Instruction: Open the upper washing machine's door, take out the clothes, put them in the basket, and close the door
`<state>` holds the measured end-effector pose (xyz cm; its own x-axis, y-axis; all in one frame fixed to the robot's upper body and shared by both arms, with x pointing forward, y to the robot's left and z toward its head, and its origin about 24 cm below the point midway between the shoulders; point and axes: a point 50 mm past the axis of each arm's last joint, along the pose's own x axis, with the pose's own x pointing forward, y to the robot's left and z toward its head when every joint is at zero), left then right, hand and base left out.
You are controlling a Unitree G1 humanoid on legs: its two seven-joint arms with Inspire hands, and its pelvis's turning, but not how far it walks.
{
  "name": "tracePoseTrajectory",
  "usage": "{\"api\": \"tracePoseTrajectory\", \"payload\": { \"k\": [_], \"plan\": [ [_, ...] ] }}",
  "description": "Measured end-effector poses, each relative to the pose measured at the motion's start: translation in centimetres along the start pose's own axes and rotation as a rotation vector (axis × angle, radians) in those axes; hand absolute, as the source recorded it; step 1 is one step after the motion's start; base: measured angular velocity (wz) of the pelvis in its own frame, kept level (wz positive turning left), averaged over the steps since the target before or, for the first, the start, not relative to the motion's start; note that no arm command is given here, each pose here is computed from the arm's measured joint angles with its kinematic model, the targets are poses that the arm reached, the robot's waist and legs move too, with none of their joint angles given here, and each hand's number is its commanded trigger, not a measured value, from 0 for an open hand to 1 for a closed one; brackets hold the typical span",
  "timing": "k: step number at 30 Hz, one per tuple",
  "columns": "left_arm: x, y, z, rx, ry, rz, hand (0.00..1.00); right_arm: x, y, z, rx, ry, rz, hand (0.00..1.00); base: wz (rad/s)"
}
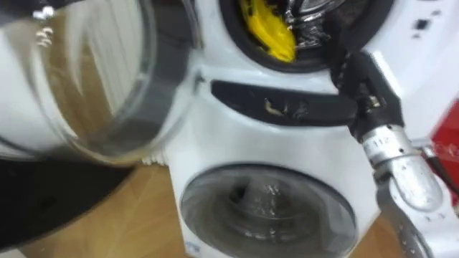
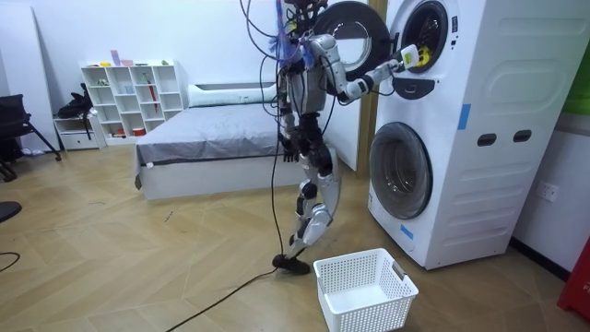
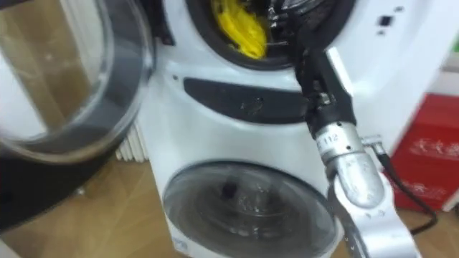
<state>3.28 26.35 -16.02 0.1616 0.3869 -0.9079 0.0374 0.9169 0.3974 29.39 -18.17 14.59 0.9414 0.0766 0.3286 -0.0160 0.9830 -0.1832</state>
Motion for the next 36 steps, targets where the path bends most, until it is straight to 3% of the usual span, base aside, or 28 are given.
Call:
{"api": "tracePoseTrajectory", "payload": {
  "k": [7,10,18,28,36],
  "plan": [
    [0.1,1.3,1.9,0.056,-0.082,0.083,0.00,-1.1,-0.5,-1.4,-0.005,0.063,-0.019,0.00,0.21],
    [0.0,0.5,1.1,0.051,-0.069,0.067,0.00,-1.3,-0.6,-1.8,-0.005,0.079,-0.036,0.00,0.17],
    [-0.2,0.4,-1.2,0.056,0.022,0.074,0.00,-0.9,-0.4,-1.3,-0.001,0.058,0.011,0.00,-0.15],
    [-0.4,-0.5,-1.5,0.052,0.038,0.063,0.00,-0.3,-0.3,-0.6,0.061,0.038,0.011,0.00,-0.05],
    [-0.6,-0.3,-3.6,0.037,0.091,0.083,0.00,-0.3,-2.8,0.1,0.064,0.013,-0.130,0.00,0.07]
  ]
}}
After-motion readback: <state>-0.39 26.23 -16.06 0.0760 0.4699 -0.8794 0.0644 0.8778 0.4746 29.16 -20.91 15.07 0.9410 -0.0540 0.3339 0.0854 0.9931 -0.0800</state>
